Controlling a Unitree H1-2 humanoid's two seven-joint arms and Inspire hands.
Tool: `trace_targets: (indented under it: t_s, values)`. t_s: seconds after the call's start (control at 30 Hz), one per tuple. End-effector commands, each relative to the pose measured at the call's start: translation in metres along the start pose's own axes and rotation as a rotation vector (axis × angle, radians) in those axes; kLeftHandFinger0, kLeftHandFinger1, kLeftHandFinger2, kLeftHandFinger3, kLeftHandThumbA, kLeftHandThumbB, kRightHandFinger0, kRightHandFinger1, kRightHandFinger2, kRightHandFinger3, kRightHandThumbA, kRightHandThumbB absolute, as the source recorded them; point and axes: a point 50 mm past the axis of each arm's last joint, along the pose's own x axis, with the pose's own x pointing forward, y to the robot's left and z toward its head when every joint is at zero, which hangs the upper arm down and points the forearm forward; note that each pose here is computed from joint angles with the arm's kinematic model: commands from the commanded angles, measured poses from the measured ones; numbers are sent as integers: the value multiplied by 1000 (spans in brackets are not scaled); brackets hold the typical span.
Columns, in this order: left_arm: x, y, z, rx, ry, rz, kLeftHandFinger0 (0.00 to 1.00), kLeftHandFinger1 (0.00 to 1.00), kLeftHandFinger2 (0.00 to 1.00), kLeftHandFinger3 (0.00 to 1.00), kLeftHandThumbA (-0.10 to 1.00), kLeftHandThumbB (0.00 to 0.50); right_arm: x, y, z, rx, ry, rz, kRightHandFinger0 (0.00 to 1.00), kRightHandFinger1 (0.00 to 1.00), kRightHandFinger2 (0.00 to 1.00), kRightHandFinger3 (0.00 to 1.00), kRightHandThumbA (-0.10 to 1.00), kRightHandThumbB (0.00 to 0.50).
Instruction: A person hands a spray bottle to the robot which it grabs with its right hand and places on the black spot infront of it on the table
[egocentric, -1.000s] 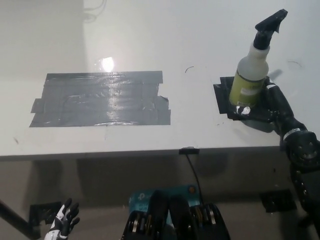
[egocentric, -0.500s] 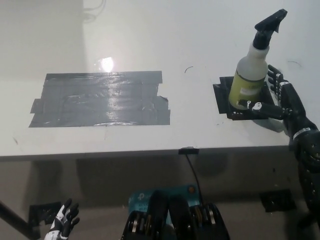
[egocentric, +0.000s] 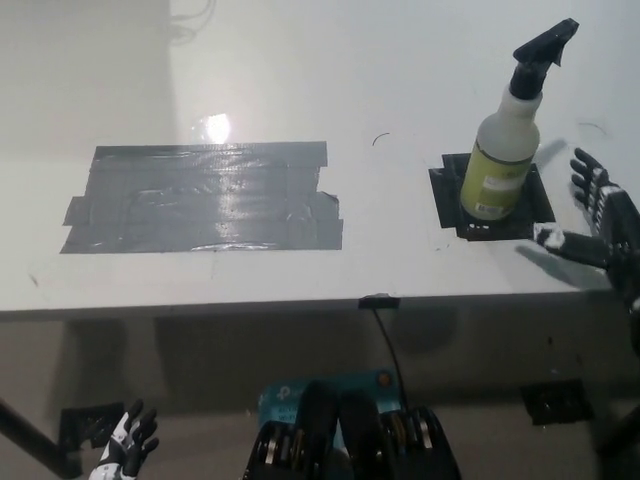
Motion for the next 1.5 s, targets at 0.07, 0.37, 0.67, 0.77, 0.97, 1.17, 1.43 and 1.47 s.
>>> trace_targets:
  t_s: [0.07,0.37,0.67,0.77,0.97,1.17,1.43,1.47]
  values:
    - [8,5,8,11,-62,-6,1000,1000,1000,1000,967,287,-100,-7,73,85,-334,106,1000,1000,1000,1000,1000,499]
    - [14,5,11,17,-59,-26,1000,1000,1000,1000,964,271,-244,35,119,64,-537,111,1000,1000,1000,1000,1000,500]
    - [11,3,13,22,-55,-31,1000,1000,1000,1000,983,268,-277,97,90,93,-473,167,1000,1000,1000,1000,1000,500]
    - [11,3,14,26,-59,-38,1000,1000,1000,1000,986,256,-264,108,45,95,-389,151,1000,1000,1000,1000,1000,413]
    - [13,2,16,21,-67,-51,1000,1000,1000,1000,982,261,-243,112,-24,60,-228,144,1000,1000,1000,1000,1000,480]
    - [16,0,17,20,-72,-67,1000,1000,1000,1000,956,239,-240,108,-48,-11,-178,130,1000,1000,1000,1000,1000,500]
    - [19,-1,14,18,-67,-77,1000,1000,1000,1000,993,257,-245,112,-52,20,-167,148,1000,1000,1000,1000,1000,474]
    - [20,-1,14,19,-66,-76,1000,1000,1000,1000,994,259,-245,112,-52,22,-171,149,1000,1000,1000,1000,1000,466]
